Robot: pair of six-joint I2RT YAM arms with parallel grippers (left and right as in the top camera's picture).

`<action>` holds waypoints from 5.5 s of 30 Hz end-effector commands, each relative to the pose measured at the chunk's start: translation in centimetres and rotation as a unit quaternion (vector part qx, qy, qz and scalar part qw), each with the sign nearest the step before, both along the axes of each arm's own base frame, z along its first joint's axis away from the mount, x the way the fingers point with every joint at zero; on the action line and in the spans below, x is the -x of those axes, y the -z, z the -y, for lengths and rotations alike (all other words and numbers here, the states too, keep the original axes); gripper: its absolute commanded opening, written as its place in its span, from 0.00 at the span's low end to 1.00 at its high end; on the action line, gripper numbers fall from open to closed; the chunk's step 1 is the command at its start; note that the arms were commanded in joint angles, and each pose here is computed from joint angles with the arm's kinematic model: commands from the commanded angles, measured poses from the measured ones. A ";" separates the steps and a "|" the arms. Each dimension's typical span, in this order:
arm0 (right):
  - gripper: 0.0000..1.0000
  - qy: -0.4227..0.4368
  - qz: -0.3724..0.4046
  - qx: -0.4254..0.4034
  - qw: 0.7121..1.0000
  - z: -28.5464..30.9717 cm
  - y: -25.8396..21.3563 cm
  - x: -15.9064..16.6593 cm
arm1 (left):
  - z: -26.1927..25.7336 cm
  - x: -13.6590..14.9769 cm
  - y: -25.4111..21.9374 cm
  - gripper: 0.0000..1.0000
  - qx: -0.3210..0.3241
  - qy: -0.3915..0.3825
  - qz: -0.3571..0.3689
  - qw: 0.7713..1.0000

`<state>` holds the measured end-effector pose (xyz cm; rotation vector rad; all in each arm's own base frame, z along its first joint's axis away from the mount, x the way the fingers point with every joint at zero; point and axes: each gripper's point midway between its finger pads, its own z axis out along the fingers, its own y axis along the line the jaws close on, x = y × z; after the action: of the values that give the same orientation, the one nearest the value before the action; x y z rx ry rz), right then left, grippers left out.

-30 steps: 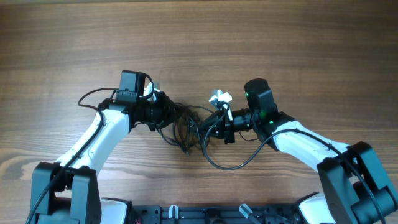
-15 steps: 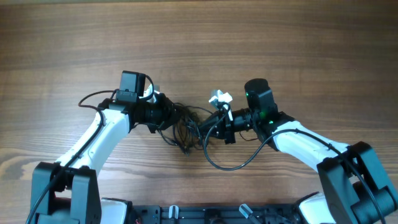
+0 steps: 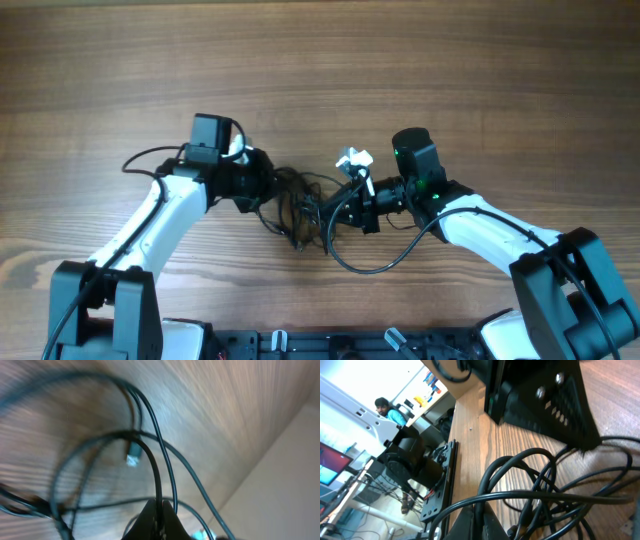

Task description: Untangle cables

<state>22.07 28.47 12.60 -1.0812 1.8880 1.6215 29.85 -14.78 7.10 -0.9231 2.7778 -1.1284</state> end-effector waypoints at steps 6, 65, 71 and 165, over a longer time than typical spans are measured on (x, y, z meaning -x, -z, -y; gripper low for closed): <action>0.05 -0.016 -0.015 -0.009 1.000 0.2 -0.2 0.7 | -10.6 -0.8 1.6 0.04 -0.060 -0.140 -0.034 0.988; 0.17 0.288 -0.135 0.238 0.918 4.9 8.7 -5.7 | 1.5 1.9 0.2 0.76 -0.050 0.213 0.138 0.966; 0.04 0.222 -0.105 0.158 0.957 2.4 5.6 -5.3 | 1.5 1.9 0.2 0.76 -0.050 0.213 0.138 0.966; 0.04 0.145 -0.089 0.052 0.984 -0.6 0.2 -5.9 | 0.5 -0.8 0.3 0.44 -0.102 0.198 0.189 0.956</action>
<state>28.36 28.63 11.40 -0.6387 2.1854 1.4389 30.63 -15.56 6.88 -0.1235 2.7401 -0.9402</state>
